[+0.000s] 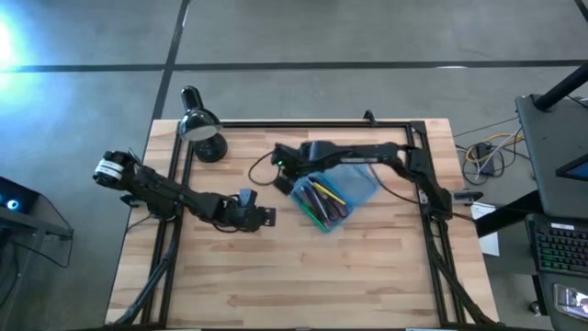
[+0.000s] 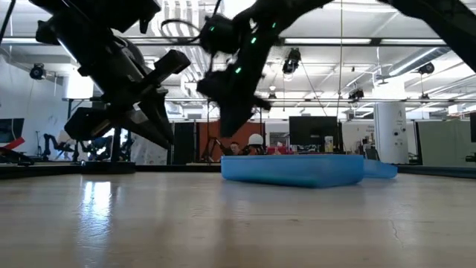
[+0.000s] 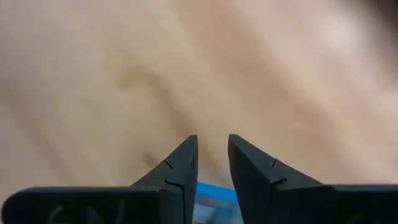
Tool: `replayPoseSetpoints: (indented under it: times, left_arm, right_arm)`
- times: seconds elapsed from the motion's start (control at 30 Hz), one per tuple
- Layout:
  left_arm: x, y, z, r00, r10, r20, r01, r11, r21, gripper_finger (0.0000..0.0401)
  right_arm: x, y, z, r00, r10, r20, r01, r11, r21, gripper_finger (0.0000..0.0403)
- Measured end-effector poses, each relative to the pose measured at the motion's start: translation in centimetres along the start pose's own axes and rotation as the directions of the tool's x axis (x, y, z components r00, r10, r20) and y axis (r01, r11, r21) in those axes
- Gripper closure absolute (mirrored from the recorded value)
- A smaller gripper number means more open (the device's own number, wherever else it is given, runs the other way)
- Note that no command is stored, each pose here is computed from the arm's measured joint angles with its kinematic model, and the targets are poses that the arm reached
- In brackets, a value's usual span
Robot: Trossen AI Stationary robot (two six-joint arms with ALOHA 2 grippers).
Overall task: Pick & place school supplies into a supply box
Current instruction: Close the blue supply box
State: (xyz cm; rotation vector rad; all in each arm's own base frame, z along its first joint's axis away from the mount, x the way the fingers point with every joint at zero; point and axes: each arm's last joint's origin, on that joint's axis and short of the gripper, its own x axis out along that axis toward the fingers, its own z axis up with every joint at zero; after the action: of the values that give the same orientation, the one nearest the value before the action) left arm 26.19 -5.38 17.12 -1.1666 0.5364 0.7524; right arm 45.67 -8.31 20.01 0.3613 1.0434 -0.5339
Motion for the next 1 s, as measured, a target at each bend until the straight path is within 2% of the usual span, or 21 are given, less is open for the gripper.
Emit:
replayPoseSetpoints:
  times: [0.1, 0.17, 0.3, 0.4, 0.6, 0.77, 0.9, 1.0]
  left_arm:
    - [0.0, -0.1, 0.1, 0.999, -0.008, 0.037, 0.008, 1.000, -0.006, 0.0373]
    - [0.0, -0.1, 0.2, 0.998, -0.014, 0.067, 0.013, 1.000, 0.003, 0.0373]
    - [0.1, -0.5, 0.6, 0.993, -0.046, 0.111, 0.046, 0.999, 0.000, 0.0373]
    - [0.4, -0.8, 0.8, 0.990, -0.070, 0.120, 0.069, 0.998, 0.011, 0.0373]
    - [1.5, -0.9, 1.0, 0.991, -0.087, 0.100, 0.088, 0.996, -0.004, 0.0373]
    - [2.4, -1.3, 0.9, 0.990, -0.132, 0.053, 0.133, 0.991, -0.030, 0.0373]
    - [2.8, -1.5, 0.9, 0.987, -0.153, 0.043, 0.156, 0.986, -0.055, 0.0373]
    - [3.0, -1.7, 1.0, 0.987, -0.154, 0.038, 0.156, 0.985, -0.071, 0.0373]
  right_arm:
    - [-3.5, -1.9, -0.1, 0.991, -0.131, -0.003, 0.131, 0.991, -0.010, 0.0325]
    - [-5.4, -3.7, -1.1, 0.989, -0.150, -0.016, 0.151, 0.988, 0.041, 0.0328]
    - [-6.7, -7.7, -5.1, 0.970, -0.222, -0.101, 0.237, 0.955, 0.178, 0.0331]
    - [-9.1, -10.1, -8.1, 0.953, -0.288, -0.094, 0.302, 0.925, 0.231, 0.0326]
    - [-10.6, -13.3, -13.4, 0.950, -0.258, -0.173, 0.303, 0.895, 0.327, 0.0289]
    - [-9.5, -14.7, -17.6, 0.932, -0.225, -0.285, 0.320, 0.881, 0.349, 0.0233]
    - [-9.0, -14.9, -19.2, 0.948, -0.183, -0.261, 0.267, 0.902, 0.338, 0.0198]
    - [-8.2, -15.4, -20.1, 0.952, -0.161, -0.260, 0.244, 0.913, 0.328, 0.0186]
